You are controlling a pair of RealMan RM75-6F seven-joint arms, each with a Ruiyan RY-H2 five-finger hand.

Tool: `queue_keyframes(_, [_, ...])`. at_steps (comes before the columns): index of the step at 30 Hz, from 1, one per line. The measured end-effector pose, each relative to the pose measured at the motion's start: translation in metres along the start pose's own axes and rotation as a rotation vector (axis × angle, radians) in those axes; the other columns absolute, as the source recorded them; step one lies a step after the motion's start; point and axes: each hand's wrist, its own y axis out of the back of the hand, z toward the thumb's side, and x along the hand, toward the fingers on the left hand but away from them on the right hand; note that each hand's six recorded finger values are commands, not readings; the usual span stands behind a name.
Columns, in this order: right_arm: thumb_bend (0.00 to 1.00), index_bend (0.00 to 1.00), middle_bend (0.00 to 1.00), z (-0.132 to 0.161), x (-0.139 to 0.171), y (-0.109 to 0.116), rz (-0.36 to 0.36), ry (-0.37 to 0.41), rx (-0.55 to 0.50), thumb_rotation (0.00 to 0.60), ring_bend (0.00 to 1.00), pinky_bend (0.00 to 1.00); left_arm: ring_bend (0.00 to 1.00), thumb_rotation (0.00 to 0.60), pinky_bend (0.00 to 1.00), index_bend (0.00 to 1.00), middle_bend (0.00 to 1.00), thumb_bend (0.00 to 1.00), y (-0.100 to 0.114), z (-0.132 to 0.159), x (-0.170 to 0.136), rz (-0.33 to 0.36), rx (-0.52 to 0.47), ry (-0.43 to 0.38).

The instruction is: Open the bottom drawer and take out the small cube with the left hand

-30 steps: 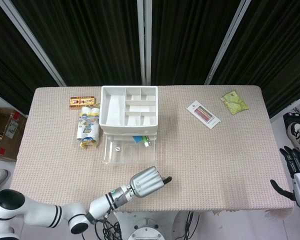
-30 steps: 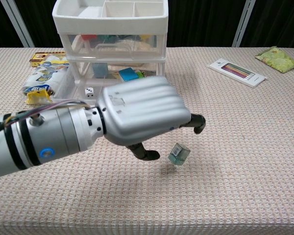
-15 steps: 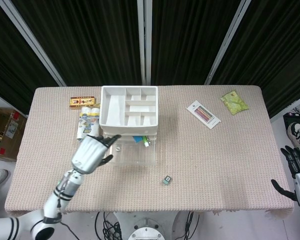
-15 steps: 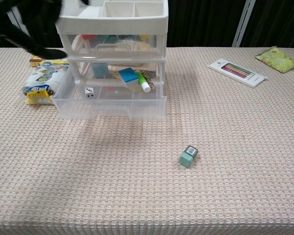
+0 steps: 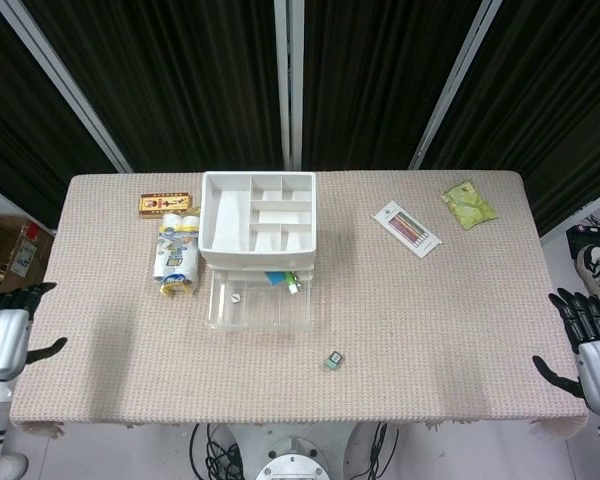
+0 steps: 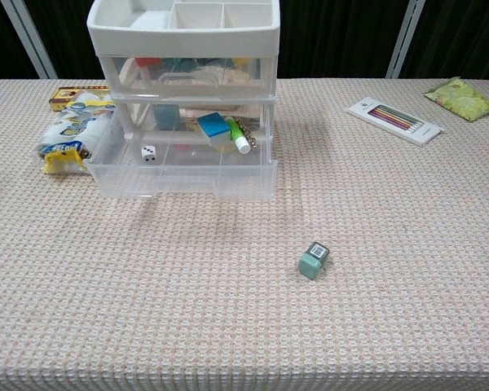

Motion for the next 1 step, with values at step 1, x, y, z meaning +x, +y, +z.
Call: queue_keyframes(1, [0.14, 0.00, 0.05, 0.0010, -0.0004, -0.0007, 0.002, 0.002, 0.000, 0.600, 0.00, 0.03, 0.25, 0.600, 0.26, 0.22, 0.26, 0.09, -0.0018, -0.0055, -0.0057, -0.001, -0.004, 0.010])
